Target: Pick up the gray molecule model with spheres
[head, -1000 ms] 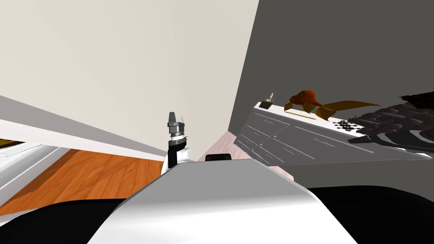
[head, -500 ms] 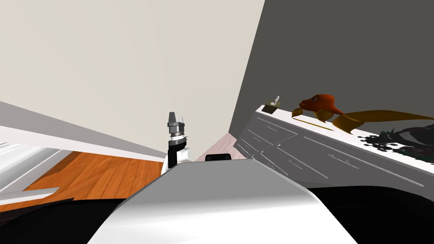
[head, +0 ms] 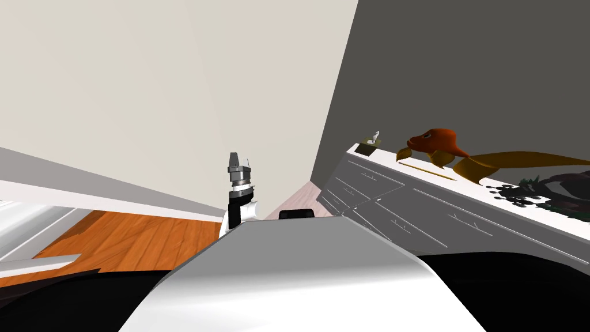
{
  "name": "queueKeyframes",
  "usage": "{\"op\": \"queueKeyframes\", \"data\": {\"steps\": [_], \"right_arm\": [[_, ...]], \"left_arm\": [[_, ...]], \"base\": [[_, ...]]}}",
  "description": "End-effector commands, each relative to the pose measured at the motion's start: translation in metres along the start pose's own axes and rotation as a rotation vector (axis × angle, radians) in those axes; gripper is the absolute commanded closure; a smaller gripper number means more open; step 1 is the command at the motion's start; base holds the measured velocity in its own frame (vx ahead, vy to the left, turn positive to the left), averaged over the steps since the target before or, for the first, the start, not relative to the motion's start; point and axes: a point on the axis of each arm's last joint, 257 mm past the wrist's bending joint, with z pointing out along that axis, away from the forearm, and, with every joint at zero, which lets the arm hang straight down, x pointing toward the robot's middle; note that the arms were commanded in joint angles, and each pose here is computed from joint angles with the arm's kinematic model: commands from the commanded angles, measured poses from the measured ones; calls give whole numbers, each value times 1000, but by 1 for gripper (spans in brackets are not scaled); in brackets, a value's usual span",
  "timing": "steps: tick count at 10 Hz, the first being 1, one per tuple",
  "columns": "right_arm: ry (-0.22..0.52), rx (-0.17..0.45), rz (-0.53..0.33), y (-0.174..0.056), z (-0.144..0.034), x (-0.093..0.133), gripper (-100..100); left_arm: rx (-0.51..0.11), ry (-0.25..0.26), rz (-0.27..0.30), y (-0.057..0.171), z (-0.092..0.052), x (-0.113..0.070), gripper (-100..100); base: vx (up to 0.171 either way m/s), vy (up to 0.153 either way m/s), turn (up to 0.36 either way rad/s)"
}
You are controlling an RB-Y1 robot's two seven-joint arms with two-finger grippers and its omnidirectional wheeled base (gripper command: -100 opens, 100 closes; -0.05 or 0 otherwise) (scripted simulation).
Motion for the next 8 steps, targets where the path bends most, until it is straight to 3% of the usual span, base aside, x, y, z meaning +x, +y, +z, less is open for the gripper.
{"op": "queueKeyframes", "data": {"steps": [1,5,6,7,8], "right_arm": [[0,0,0,0,0,0,100],[1,-5,0,2,0,0,100],[1,-5,0,2,0,0,0],[1,-5,0,2,0,0,100],[1,-5,0,2,0,0,0]], "left_arm": [[0,0,0,0,0,0,0],[0,0,0,0,0,0,0],[0,0,0,0,0,0,0],[0,0,0,0,0,0,0],[0,0,0,0,0,0,0]], "base": [[0,0,0],[1,2,5],[0,0,0],[0,0,0],[0,0,0]]}}
